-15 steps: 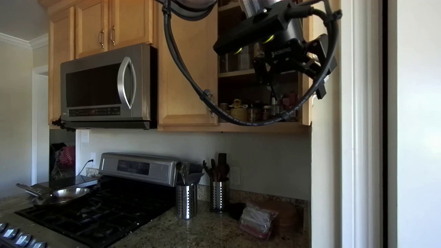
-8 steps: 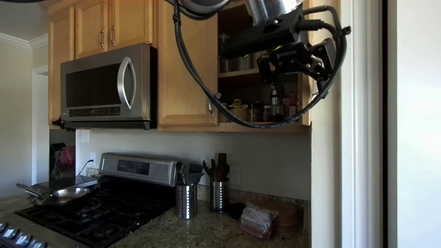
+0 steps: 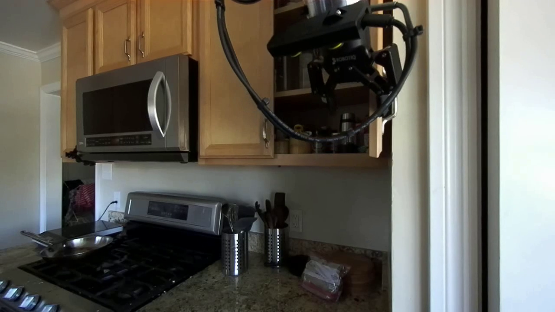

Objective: Open the cupboard, put the object inside then close it

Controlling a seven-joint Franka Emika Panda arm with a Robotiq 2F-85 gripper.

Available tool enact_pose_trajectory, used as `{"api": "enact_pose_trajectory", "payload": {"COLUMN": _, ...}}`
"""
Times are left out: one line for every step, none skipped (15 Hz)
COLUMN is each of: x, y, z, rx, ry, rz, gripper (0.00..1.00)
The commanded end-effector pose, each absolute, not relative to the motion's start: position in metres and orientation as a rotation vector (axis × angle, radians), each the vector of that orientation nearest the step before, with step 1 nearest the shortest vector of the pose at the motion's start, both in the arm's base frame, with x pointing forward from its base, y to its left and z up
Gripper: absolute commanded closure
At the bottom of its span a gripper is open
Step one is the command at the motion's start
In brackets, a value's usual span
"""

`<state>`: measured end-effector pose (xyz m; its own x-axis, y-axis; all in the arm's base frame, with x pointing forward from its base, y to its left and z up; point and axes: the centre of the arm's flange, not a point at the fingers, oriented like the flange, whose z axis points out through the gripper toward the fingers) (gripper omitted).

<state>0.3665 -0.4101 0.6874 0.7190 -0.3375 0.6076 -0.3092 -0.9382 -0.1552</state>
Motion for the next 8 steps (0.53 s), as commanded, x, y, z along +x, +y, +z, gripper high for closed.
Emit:
{"api": "enact_pose_trajectory", "payload": {"x": 0.373, "y": -0.389, "z": 0.701, "rx": -2.831, "ry": 0.362, "rz": -0.869, "gripper": 0.00}}
{"api": "enact_pose_trajectory", "payload": {"x": 0.375, "y": -0.379, "z": 0.703, "rx": -2.824, "ry": 0.300, "rz": -0.822, "gripper": 0.00}}
{"api": "enact_pose_trajectory", "payload": {"x": 0.377, "y": -0.365, "z": 0.704, "rx": -2.816, "ry": 0.222, "rz": -0.783, "gripper": 0.00}}
{"api": "enact_pose_trajectory", "payload": {"x": 0.380, "y": -0.353, "z": 0.705, "rx": -2.802, "ry": 0.153, "rz": -0.753, "gripper": 0.00}}
{"api": "enact_pose_trajectory", "payload": {"x": 0.384, "y": -0.340, "z": 0.707, "rx": -2.779, "ry": 0.083, "rz": -0.740, "gripper": 0.00}}
{"api": "enact_pose_trajectory", "payload": {"x": 0.388, "y": -0.329, "z": 0.708, "rx": -2.752, "ry": 0.014, "rz": -0.725, "gripper": 0.00}}
{"api": "enact_pose_trajectory", "payload": {"x": 0.392, "y": -0.318, "z": 0.709, "rx": -2.722, "ry": -0.050, "rz": -0.714, "gripper": 0.00}}
{"api": "enact_pose_trajectory", "payload": {"x": 0.396, "y": -0.310, "z": 0.709, "rx": -2.692, "ry": -0.115, "rz": -0.699, "gripper": 0.00}}
